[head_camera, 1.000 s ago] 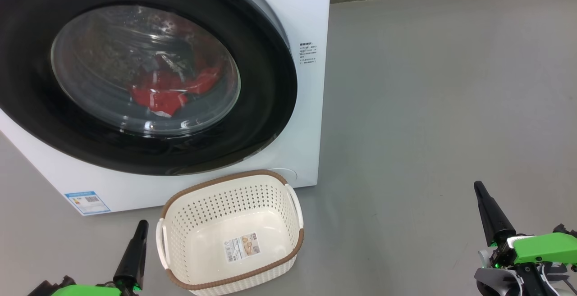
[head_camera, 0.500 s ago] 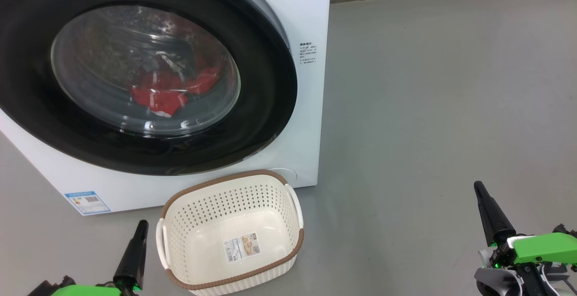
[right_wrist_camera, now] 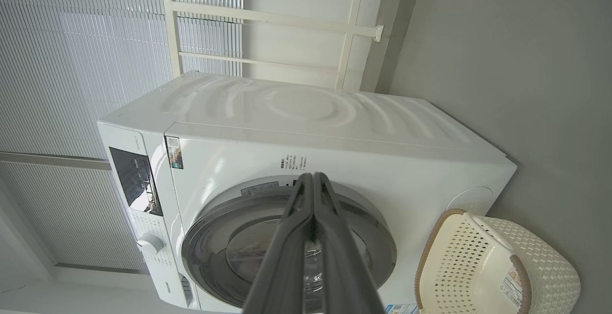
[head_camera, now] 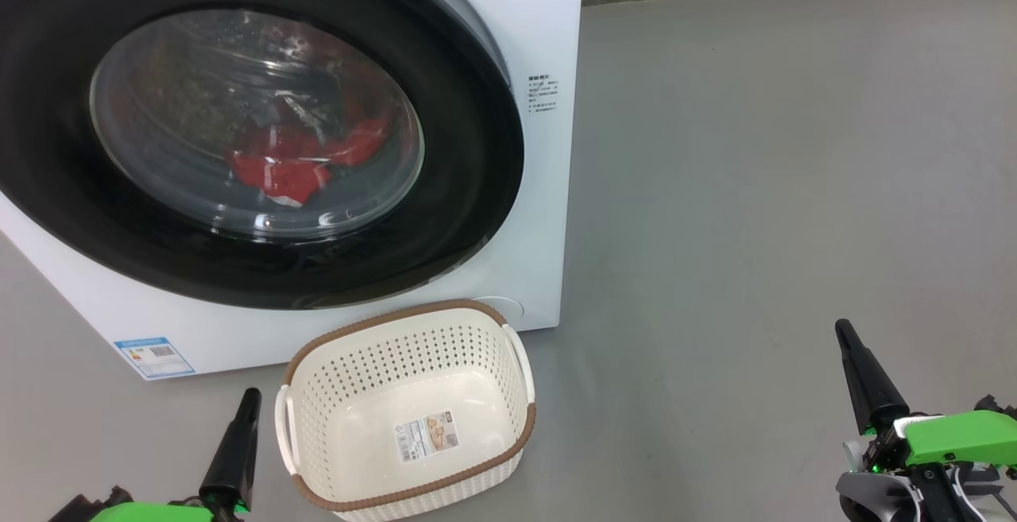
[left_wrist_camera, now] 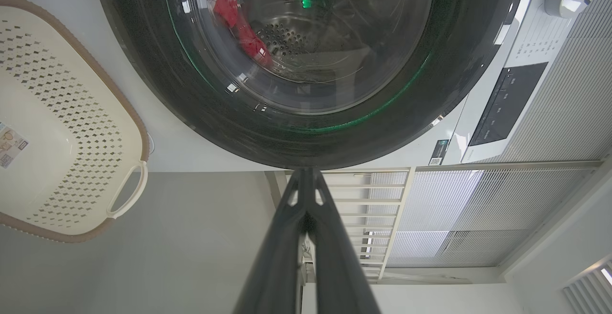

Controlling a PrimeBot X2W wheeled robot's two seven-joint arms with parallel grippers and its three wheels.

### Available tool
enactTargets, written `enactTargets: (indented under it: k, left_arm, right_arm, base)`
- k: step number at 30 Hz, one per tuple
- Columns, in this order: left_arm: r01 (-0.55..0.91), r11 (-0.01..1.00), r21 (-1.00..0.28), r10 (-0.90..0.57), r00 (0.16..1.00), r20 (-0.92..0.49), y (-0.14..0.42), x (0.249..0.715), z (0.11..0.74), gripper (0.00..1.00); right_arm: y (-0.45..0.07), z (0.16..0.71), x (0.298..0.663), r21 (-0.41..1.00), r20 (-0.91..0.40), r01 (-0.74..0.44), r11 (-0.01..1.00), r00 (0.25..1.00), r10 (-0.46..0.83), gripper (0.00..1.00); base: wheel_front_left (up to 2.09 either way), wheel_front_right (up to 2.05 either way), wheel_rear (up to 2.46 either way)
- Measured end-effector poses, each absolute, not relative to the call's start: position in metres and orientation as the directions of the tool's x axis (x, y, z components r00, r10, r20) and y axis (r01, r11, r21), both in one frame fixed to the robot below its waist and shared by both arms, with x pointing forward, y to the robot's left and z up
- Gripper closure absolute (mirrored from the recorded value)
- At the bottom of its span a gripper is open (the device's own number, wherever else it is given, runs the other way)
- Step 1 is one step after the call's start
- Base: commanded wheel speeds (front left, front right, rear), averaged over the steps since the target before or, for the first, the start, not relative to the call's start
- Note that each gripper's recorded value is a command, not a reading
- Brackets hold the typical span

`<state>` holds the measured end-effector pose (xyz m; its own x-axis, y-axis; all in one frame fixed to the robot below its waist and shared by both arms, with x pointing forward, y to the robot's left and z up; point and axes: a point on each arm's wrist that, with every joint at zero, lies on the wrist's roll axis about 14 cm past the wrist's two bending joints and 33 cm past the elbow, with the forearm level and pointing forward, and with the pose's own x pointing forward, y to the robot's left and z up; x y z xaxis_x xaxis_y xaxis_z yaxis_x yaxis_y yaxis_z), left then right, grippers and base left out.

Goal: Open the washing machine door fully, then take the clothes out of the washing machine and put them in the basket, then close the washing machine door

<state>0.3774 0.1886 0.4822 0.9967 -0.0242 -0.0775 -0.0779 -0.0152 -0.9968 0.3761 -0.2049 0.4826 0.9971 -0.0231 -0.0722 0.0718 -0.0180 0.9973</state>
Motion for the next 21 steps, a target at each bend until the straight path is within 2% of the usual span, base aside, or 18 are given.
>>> enactTargets:
  k: [13,14,21]
  left_arm:
    - [-0.078,-0.016,-0.997,-0.024,0.997,-0.078,0.189,0.377,0.482,1.00]
    - [-0.078,-0.016,-0.997,-0.024,0.997,-0.078,0.189,0.377,0.482,0.00]
    - [-0.188,-0.034,-0.981,-0.032,0.982,-0.187,0.181,0.359,0.446,0.00]
  right_arm:
    - [-0.204,0.482,0.376,0.997,-0.072,0.072,-0.022,0.997,-0.023,1.00]
    - [-0.204,0.482,0.376,0.997,-0.072,0.072,-0.022,0.997,-0.023,0.00]
    - [-0.194,0.442,0.355,0.979,-0.195,0.194,-0.055,0.981,-0.015,0.00]
  base:
    - [0.00,0.00,0.00]
    - [0.00,0.00,0.00]
    - [0.00,0.00,0.00]
